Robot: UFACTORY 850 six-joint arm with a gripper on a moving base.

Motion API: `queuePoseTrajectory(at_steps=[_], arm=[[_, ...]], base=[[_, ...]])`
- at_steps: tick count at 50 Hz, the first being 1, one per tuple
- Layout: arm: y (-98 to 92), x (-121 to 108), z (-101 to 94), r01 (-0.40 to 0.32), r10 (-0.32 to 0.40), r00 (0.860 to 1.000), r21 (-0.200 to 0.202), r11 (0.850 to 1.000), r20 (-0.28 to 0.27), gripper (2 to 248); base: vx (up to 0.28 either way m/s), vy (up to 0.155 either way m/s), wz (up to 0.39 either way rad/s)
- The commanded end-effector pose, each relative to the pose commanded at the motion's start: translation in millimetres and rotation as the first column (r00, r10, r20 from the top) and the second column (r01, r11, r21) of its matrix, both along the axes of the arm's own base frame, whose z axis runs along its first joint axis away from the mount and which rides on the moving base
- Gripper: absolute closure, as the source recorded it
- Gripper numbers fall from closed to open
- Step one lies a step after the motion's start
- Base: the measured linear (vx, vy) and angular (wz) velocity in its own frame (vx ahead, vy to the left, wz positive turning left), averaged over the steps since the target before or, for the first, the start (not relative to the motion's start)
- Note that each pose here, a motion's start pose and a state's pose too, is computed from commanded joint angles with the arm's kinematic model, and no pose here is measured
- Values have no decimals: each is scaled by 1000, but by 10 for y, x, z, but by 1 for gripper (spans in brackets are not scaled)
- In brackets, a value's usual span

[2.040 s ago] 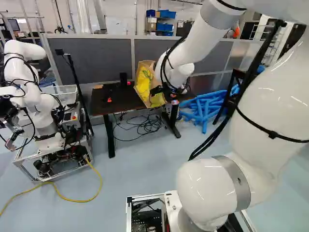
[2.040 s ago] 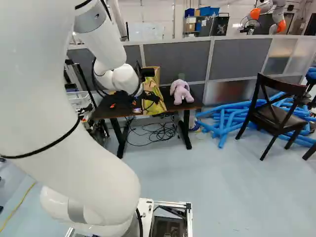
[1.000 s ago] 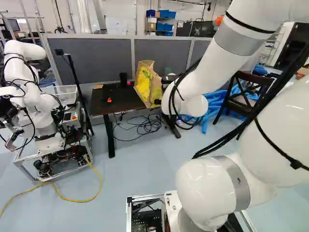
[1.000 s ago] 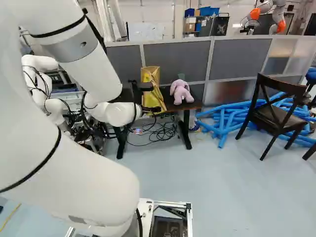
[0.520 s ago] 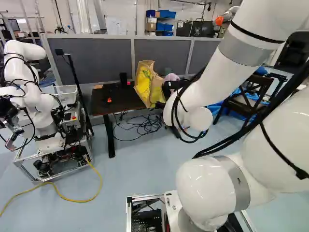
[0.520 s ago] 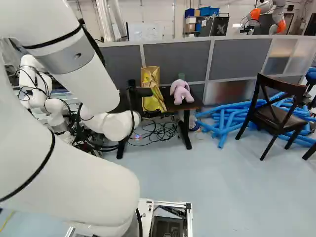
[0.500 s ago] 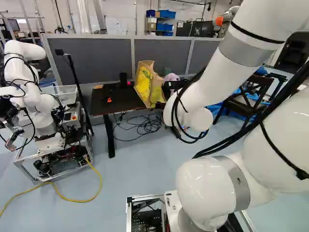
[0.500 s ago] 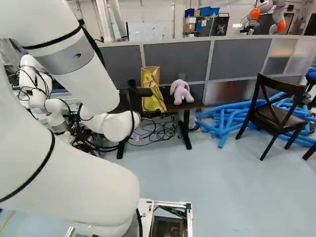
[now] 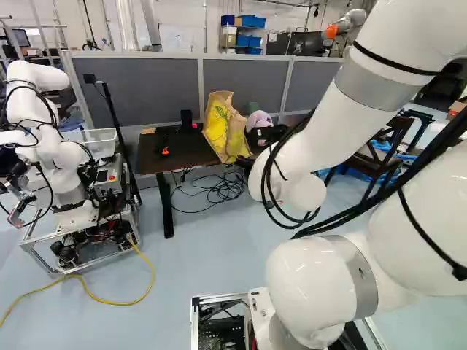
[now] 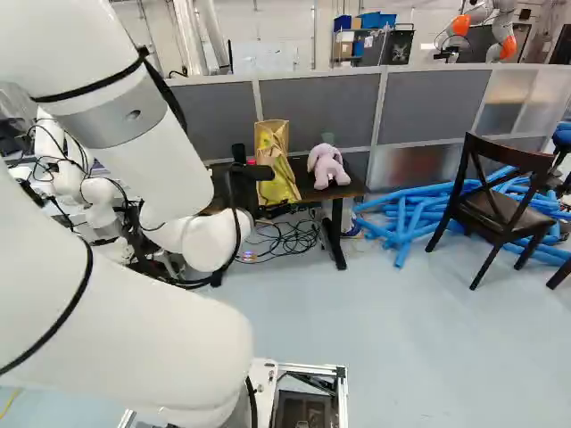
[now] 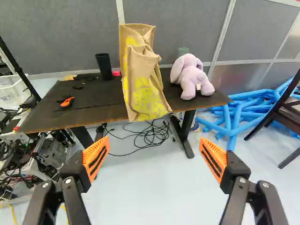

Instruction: Pick up the bag on the ground and place it on the table

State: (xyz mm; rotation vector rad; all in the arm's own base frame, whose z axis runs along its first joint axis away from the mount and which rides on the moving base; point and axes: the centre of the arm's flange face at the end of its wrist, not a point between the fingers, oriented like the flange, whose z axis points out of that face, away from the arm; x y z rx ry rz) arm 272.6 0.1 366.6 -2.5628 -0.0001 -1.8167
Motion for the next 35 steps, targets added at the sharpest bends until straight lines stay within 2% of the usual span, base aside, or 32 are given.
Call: queuePoseTrajectory(at_steps=[35], arm=[[-1,-23,-10,0,0,1000,0,1000,6,3]], base=[[0,0,0]])
